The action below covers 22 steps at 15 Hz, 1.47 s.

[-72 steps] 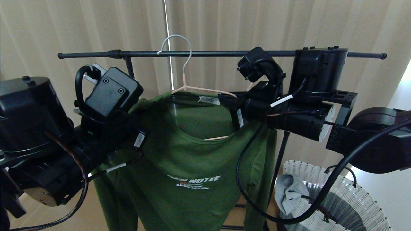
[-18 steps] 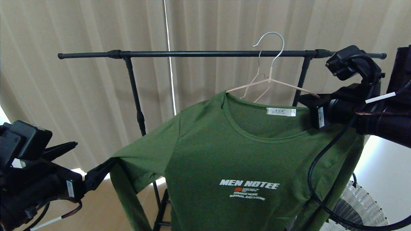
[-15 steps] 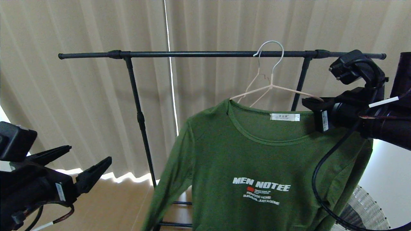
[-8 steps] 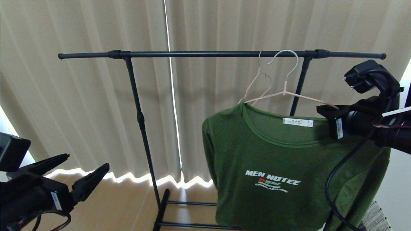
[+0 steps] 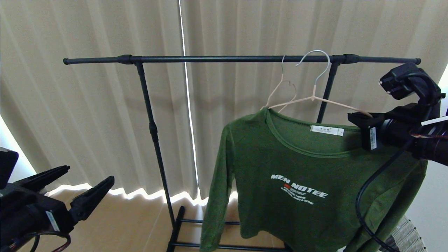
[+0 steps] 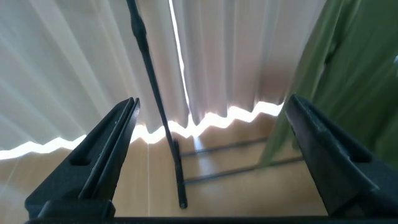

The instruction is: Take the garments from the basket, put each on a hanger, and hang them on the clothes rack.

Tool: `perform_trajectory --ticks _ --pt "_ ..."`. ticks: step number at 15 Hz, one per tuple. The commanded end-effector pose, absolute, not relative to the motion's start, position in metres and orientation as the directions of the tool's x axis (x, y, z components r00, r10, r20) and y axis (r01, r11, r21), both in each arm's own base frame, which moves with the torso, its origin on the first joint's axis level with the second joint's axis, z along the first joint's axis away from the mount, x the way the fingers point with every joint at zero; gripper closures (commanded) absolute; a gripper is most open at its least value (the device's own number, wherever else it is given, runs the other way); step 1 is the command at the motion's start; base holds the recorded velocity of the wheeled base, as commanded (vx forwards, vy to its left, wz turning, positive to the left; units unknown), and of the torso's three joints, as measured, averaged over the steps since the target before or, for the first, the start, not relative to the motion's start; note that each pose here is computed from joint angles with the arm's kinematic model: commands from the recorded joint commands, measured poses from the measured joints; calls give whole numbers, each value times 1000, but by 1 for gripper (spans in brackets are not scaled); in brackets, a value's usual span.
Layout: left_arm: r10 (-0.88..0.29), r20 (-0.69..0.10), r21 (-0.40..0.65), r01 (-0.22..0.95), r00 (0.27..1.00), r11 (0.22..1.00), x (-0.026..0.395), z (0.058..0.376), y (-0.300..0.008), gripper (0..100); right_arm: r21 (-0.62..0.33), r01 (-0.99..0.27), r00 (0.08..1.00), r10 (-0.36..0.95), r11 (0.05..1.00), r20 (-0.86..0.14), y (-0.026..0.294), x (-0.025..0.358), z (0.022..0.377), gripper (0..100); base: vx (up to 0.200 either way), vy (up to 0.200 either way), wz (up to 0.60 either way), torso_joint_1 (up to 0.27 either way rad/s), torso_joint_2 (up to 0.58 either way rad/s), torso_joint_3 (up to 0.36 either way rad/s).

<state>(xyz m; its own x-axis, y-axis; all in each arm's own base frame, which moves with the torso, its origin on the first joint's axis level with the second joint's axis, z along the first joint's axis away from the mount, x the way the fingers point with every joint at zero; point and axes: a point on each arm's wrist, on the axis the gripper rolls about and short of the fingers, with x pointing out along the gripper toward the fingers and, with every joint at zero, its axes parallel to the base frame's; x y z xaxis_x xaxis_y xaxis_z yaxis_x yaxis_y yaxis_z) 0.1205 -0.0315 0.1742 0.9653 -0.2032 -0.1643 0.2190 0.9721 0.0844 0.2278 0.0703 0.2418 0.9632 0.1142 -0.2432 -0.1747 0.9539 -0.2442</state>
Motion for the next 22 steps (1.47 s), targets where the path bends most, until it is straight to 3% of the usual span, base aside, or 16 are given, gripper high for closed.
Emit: perform_trajectory --ticks 1,11,22 --pt "-203 -151 83 217 968 973 121 177 -31 0 -244 -176 963 116 954 -243 71 229 242 100 0 0 0 0 0 0" --pt "-202 -159 88 218 966 972 120 175 -31 0 -244 -178 963 117 953 -243 71 228 241 100 200 0 0 3 1 5" --pt "-206 -146 92 220 968 971 118 176 -31 0 -244 -177 963 117 953 -241 71 226 241 100 0 0 0 0 0 0"
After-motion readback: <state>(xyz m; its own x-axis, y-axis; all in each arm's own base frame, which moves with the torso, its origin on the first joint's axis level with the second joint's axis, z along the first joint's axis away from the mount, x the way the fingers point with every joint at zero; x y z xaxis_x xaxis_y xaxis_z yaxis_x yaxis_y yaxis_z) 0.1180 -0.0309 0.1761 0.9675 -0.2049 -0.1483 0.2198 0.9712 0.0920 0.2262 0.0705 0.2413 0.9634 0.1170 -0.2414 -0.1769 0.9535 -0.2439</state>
